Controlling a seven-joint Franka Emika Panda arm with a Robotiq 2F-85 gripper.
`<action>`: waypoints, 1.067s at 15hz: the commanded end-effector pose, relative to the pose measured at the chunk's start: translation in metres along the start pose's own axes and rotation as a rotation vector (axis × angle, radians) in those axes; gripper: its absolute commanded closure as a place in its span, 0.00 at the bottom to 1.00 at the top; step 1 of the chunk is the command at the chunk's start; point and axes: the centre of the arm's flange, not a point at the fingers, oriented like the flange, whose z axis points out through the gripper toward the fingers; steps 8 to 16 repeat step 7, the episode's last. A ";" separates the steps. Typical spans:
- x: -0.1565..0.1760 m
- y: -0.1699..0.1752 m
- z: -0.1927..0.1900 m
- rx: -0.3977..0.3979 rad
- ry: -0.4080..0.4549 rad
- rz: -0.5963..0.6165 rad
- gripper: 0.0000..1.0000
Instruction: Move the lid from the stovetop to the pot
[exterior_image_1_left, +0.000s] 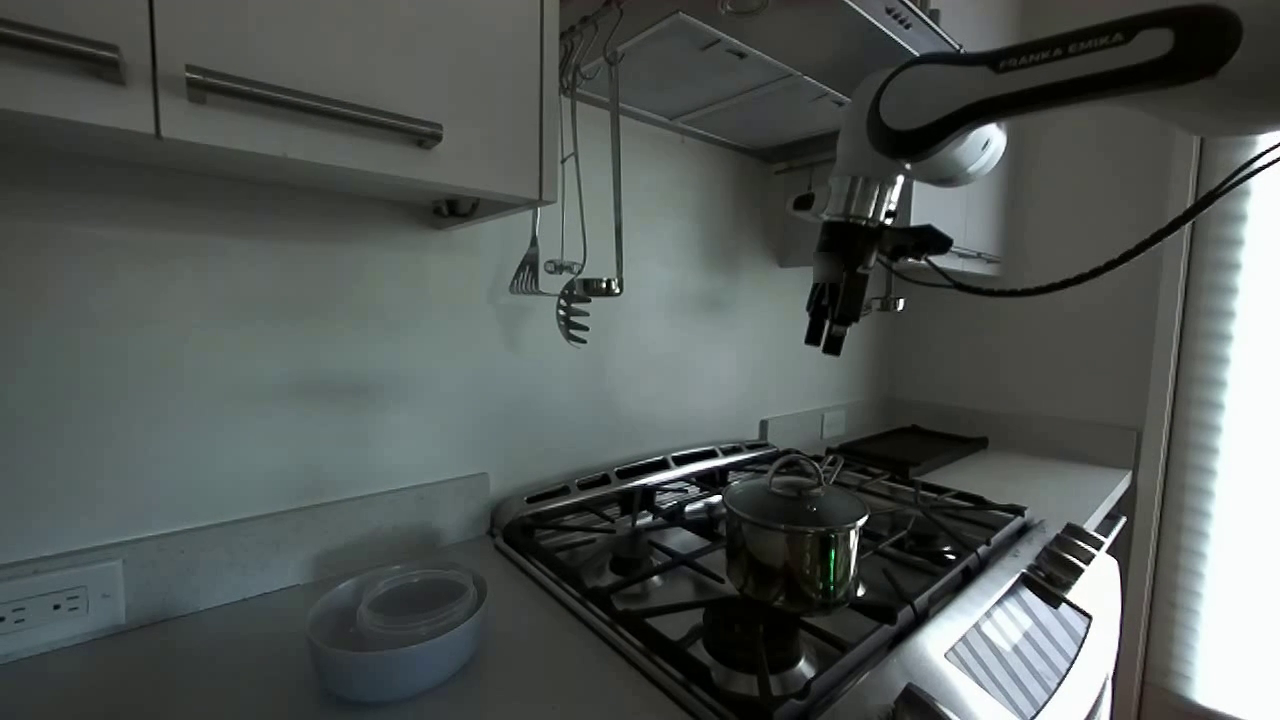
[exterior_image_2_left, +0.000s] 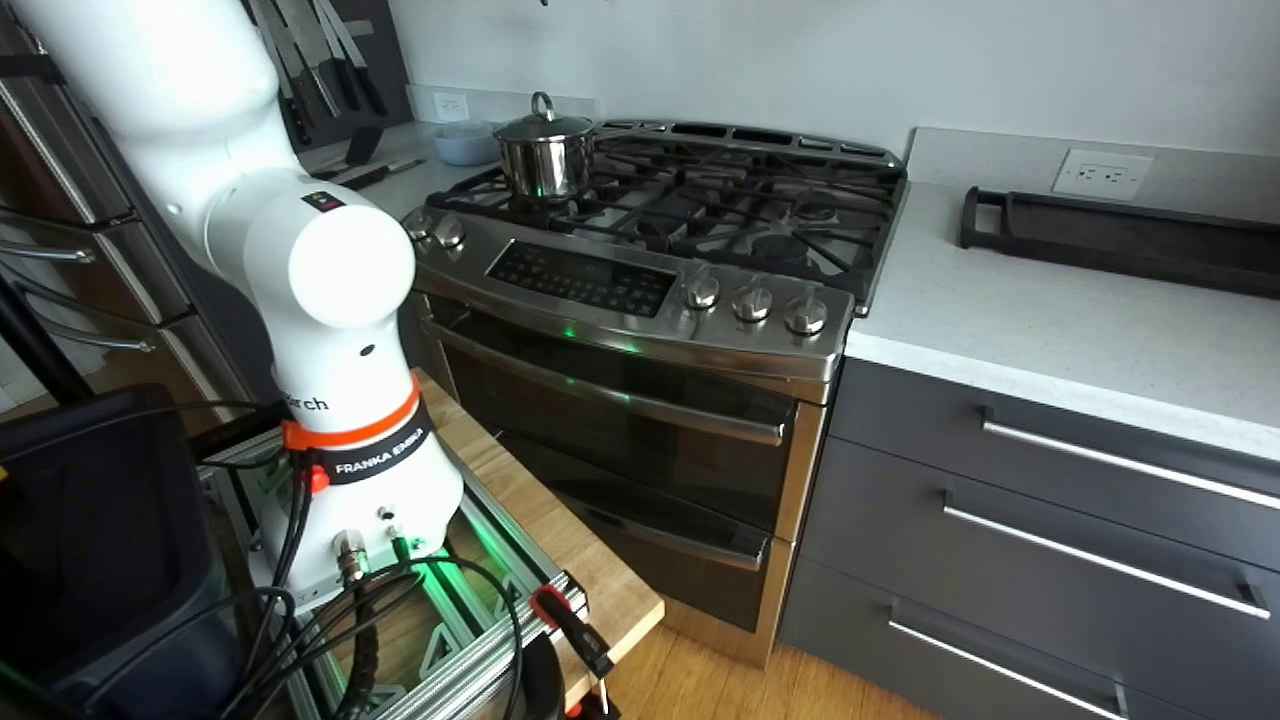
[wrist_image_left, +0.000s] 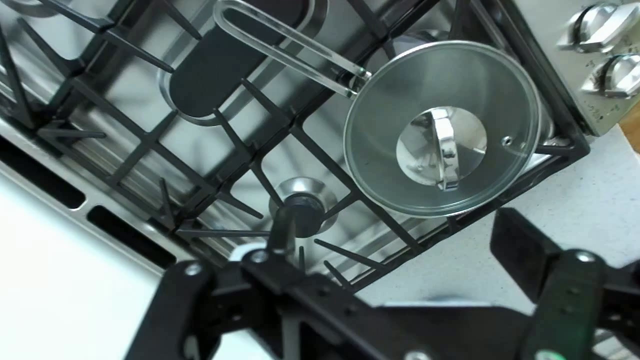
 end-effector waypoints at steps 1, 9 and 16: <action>-0.024 -0.003 -0.030 -0.044 0.009 0.044 0.00; -0.018 0.001 -0.032 -0.045 0.030 0.030 0.00; -0.018 0.001 -0.032 -0.045 0.030 0.030 0.00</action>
